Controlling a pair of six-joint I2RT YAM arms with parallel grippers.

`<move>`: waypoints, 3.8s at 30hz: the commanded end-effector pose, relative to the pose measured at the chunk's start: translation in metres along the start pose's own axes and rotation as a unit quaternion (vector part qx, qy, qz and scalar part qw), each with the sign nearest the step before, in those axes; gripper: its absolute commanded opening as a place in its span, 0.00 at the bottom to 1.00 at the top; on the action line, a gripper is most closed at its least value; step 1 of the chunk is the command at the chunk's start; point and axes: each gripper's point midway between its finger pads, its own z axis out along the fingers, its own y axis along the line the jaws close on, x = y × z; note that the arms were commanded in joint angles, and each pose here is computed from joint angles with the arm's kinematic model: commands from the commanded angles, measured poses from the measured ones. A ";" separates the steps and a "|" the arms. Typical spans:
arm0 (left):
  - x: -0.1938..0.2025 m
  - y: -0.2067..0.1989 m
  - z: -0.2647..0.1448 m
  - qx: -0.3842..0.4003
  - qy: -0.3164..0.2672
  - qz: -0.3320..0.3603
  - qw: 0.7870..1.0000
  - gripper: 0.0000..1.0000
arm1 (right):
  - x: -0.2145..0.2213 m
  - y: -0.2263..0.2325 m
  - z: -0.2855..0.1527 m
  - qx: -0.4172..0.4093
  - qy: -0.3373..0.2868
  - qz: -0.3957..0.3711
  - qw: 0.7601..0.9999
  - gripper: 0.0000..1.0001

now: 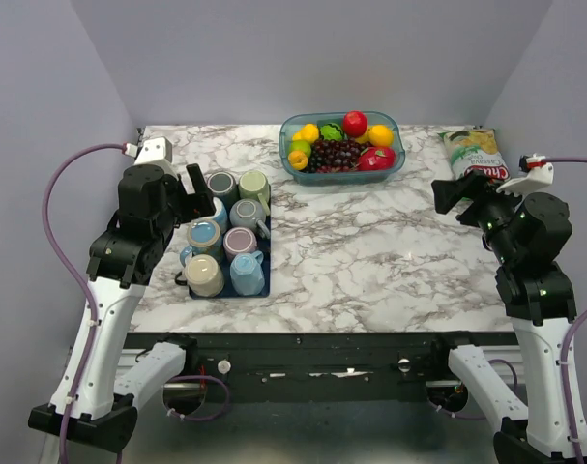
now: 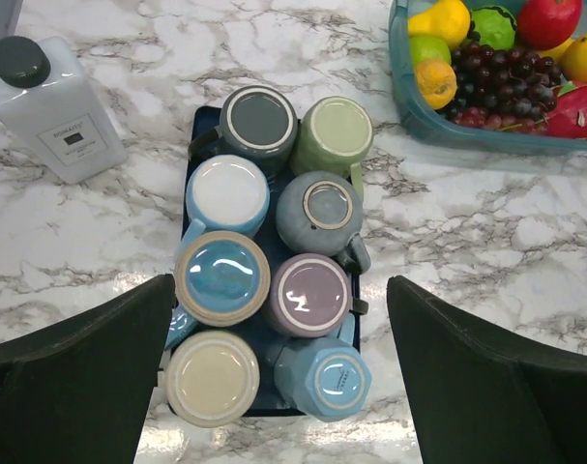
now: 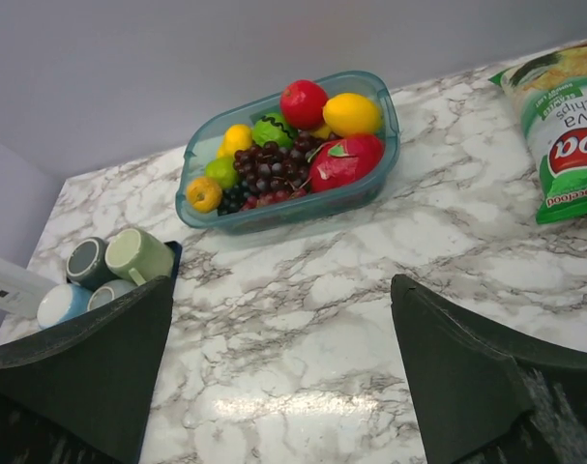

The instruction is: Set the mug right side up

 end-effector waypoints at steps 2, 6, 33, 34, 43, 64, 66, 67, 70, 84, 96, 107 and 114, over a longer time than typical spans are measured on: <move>-0.005 0.011 -0.006 -0.042 -0.011 -0.054 0.998 0.99 | 0.015 -0.009 0.002 0.021 0.024 0.011 0.999 1.00; -0.003 0.013 -0.006 -0.055 -0.006 -0.085 0.995 0.99 | 0.030 0.000 0.010 -0.004 0.060 0.034 0.998 1.00; 0.139 0.027 -0.017 -0.020 0.148 -0.076 0.986 0.99 | 0.116 0.032 -0.018 -0.144 0.208 0.038 0.967 1.00; 0.143 0.029 -0.016 -0.027 0.158 -0.076 0.984 0.99 | 0.119 0.034 -0.016 -0.154 0.211 0.042 0.964 1.00; 0.155 0.042 -0.011 -0.104 0.194 -0.128 0.967 0.99 | 0.153 0.031 0.008 -0.166 0.257 0.067 0.950 1.00; 0.177 0.106 -0.006 -0.356 0.164 -0.426 0.815 0.94 | 0.131 0.025 0.021 -0.107 0.273 0.080 0.953 0.99; 0.180 0.114 -0.002 -0.369 0.150 -0.437 0.806 0.90 | 0.133 0.023 0.019 -0.103 0.275 0.080 0.953 0.98; 0.181 0.116 -0.001 -0.372 0.144 -0.440 0.805 0.88 | 0.133 0.024 0.018 -0.105 0.274 0.080 0.953 0.98; 0.184 0.124 0.009 -0.377 0.128 -0.452 0.798 0.83 | 0.134 0.024 0.016 -0.103 0.275 0.083 0.952 0.98; 0.207 0.136 0.041 -0.389 0.146 -0.464 0.782 0.71 | 0.132 0.016 0.011 -0.081 0.268 0.071 0.957 0.98; 0.218 0.127 0.057 -0.379 0.185 -0.492 0.762 0.68 | 0.132 0.009 0.007 -0.065 0.260 0.066 0.961 0.98; 0.238 0.112 0.059 -0.376 0.223 -0.535 0.723 0.49 | 0.137 -0.001 0.000 -0.044 0.255 0.055 0.964 0.97; 0.250 0.112 0.056 -0.383 0.238 -0.538 0.712 0.40 | 0.140 -0.006 -0.005 -0.033 0.253 0.049 0.966 0.98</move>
